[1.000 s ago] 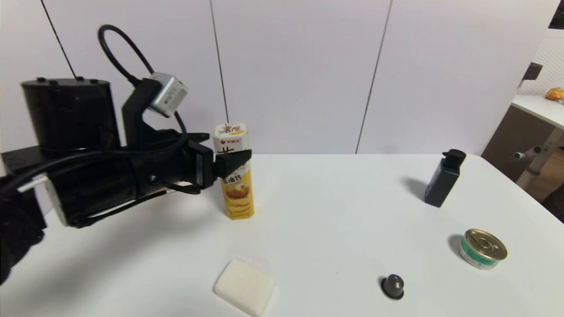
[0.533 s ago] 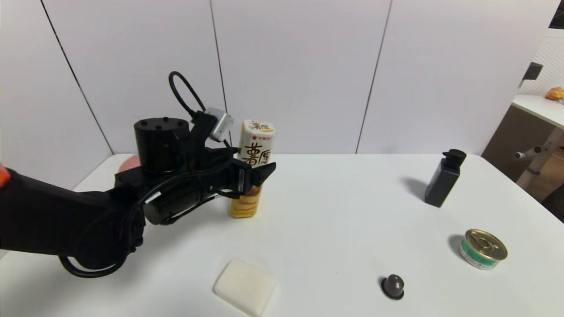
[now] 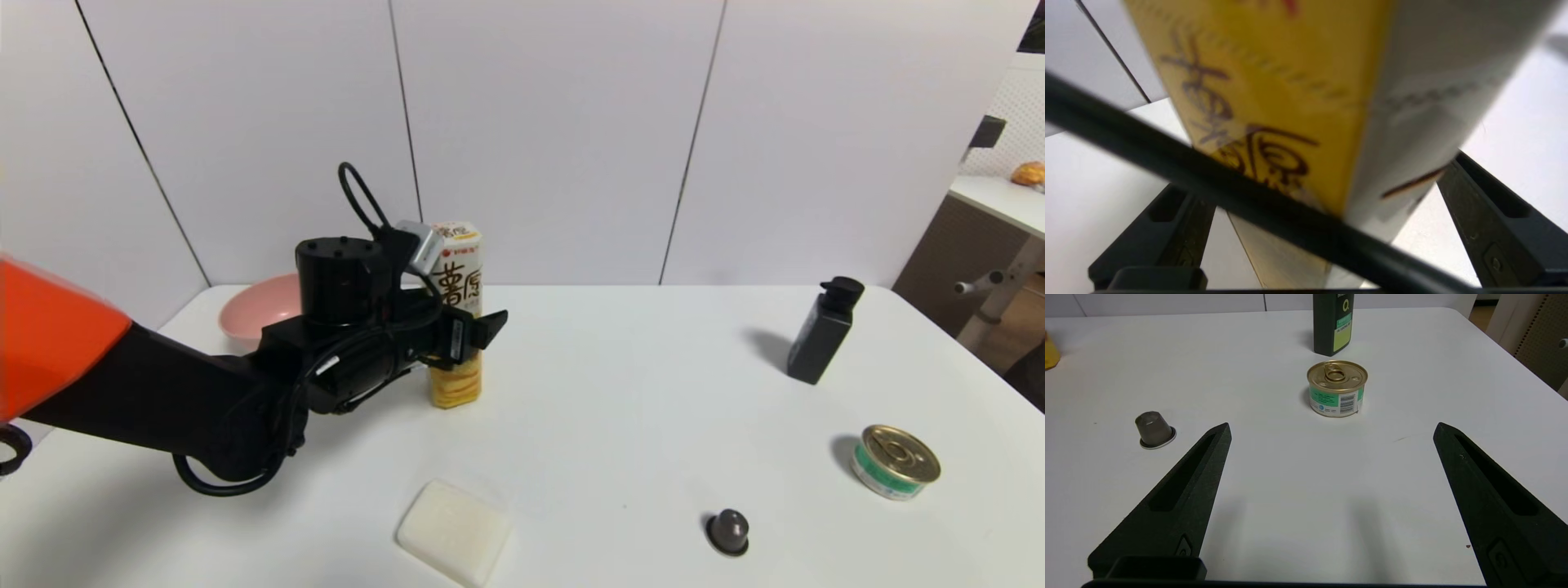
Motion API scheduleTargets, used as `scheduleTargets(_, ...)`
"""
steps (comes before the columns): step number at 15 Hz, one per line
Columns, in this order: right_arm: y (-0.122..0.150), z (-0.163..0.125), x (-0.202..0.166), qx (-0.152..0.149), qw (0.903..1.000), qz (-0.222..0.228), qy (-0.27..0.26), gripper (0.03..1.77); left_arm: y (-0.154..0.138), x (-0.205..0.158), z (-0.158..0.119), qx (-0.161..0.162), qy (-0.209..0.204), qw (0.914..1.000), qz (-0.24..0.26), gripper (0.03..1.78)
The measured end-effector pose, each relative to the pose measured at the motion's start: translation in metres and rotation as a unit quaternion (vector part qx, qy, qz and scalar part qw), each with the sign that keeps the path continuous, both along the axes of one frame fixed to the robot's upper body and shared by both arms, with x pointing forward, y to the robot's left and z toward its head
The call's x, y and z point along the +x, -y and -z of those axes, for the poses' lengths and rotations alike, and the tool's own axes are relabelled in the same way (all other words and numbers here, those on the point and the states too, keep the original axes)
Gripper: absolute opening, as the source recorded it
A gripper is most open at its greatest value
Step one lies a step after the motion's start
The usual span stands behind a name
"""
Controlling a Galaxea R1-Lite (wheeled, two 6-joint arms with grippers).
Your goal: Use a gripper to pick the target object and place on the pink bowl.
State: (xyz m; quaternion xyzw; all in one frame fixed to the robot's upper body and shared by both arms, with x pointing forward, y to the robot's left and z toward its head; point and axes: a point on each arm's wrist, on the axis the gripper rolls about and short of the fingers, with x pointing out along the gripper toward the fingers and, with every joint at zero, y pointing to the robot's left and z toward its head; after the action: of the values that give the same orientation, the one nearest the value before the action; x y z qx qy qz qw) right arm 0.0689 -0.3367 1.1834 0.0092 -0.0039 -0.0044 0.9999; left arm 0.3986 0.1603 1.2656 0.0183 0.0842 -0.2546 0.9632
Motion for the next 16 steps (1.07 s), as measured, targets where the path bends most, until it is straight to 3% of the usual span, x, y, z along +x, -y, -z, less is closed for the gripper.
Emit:
scheduleTargets(5, 0.0, 0.0, 0.0, 0.0, 1.0, 0.0, 0.0, 1.71, -0.004, 0.007, -0.001, -0.011, -0.003, 0.9994, -0.032, 1.69)
scheduleTargets(6, 0.0, 0.0, 0.0, 0.0, 1.0, 0.0, 0.0, 1.71, -0.004, 0.008, -0.001, -0.013, -0.004, 0.9993, -0.034, 1.63)
scheduleTargets(9, 0.0, 0.0, 0.0, 0.0, 1.0, 0.0, 0.0, 1.71, -0.004, 0.008, 0.0, -0.013, -0.005, 0.9993, -0.035, 1.16)
scheduleTargets(11, 0.0, 0.0, 0.0, 0.0, 1.0, 0.0, 0.0, 1.71, -0.003, 0.008, 0.0, -0.014, -0.004, 0.9993, -0.035, 0.95)
scheduleTargets(16, 0.0, 0.0, 0.0, 0.0, 1.0, 0.0, 0.0, 1.71, -0.005, 0.006, -0.013, -0.021, 0.014, 0.9991, -0.035, 0.93)
